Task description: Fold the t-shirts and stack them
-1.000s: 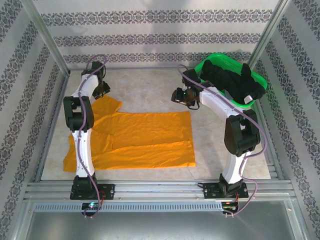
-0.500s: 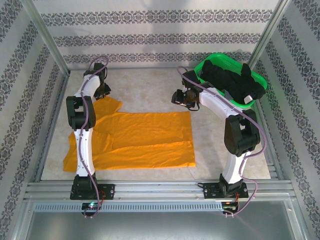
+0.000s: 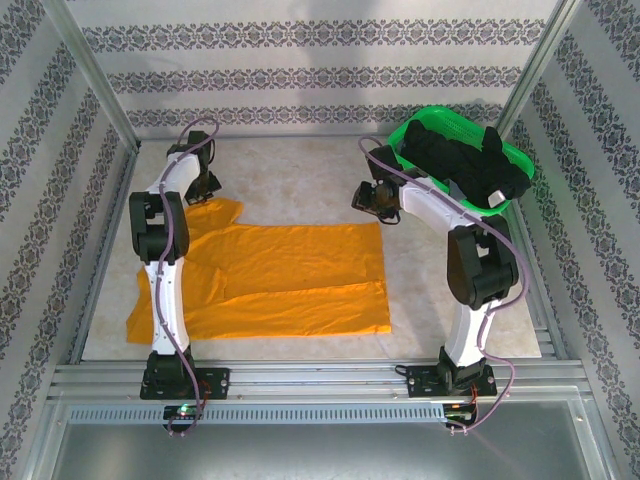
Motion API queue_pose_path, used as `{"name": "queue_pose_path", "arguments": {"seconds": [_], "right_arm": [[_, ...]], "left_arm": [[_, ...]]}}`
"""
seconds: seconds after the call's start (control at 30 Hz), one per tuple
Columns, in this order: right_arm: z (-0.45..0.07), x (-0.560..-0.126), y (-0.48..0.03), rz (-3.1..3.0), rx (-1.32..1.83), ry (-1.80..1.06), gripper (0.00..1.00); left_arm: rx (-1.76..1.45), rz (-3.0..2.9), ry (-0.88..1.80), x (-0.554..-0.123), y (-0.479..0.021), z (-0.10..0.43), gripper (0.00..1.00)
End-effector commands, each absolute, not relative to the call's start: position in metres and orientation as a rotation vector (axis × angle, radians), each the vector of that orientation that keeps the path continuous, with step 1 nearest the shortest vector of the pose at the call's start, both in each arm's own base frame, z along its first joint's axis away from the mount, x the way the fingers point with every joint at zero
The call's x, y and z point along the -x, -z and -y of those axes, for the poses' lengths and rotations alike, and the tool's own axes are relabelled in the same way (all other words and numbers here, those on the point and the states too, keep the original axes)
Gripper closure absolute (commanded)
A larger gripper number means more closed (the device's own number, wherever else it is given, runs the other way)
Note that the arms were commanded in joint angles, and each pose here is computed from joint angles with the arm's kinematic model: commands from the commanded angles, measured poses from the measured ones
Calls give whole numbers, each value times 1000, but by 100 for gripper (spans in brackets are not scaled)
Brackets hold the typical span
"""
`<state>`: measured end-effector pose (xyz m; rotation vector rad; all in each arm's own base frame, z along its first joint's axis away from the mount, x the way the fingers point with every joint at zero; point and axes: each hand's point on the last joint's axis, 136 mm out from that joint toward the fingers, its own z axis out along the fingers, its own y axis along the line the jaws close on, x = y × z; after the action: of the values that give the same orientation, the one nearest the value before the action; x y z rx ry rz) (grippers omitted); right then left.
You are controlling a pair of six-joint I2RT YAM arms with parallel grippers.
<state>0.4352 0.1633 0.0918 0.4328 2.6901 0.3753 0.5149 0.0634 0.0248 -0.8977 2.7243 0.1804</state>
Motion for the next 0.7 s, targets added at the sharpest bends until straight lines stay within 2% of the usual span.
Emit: {"name": "queue_pose_path", "arguments": {"seconds": [0.0,0.2,0.47,0.67], "right_arm": [[-131,-442,-70,-2692,-593,-153,55],[-120,-443,-48,-2752,-623,-43,56],[-126,-438,-20,-2841,-592,-91,60],[-128,-435,-12,-2872,-593,-104,70]], "left_arm": [[885,-2715,-196,-504,-41,-60,100],[892,-2700,-137,-493,-54,-54,100],[877,-2711,-111,-487,-60,-50,100],[871,-2711,-118,-485,-64,-51,100]]}}
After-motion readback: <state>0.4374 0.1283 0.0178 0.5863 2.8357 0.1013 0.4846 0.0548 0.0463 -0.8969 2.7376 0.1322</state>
